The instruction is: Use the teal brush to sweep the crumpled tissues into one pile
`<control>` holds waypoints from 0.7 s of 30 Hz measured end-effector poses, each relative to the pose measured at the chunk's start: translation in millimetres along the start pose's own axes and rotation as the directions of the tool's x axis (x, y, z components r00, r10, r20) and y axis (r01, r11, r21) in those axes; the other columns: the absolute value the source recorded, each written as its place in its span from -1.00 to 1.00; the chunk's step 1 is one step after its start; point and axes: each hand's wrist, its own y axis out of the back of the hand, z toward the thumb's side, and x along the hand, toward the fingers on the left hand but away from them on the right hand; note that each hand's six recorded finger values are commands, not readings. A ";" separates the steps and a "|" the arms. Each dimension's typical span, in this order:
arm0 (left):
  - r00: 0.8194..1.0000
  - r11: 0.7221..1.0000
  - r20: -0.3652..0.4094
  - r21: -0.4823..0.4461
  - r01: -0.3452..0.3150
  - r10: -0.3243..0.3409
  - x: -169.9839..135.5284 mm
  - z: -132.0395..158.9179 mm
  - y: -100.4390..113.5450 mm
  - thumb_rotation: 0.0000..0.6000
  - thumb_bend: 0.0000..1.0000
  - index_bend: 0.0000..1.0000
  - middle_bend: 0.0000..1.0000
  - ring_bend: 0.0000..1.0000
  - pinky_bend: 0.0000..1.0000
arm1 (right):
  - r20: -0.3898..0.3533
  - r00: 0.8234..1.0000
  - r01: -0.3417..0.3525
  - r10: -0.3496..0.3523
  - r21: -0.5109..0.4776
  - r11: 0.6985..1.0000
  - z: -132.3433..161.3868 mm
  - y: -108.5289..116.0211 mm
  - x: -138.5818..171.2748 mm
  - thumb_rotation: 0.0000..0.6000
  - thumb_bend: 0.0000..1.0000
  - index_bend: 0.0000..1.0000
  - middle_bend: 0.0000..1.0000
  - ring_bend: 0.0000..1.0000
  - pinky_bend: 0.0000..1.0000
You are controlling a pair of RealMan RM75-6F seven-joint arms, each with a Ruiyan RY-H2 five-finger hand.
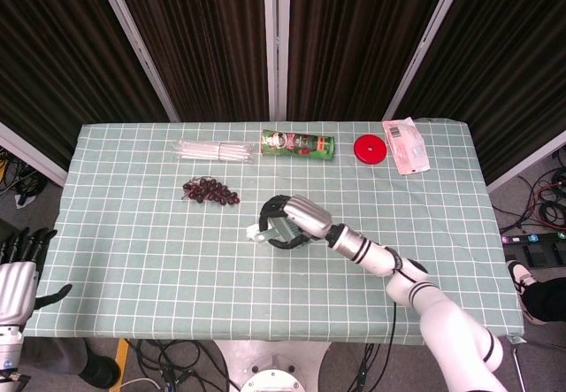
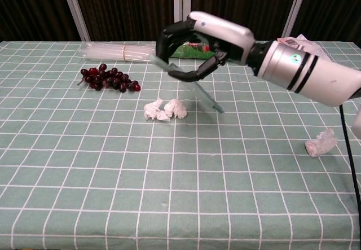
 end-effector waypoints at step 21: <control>0.997 1.000 0.076 -0.019 -0.011 0.012 20.1 16.3 3.2 1.00 -0.79 -0.73 -0.75 -0.88 -0.92 | 0.505 0.816 0.315 -0.281 0.018 0.949 9.2 53.4 228.2 1.00 -0.14 0.52 0.29 -0.39 -0.63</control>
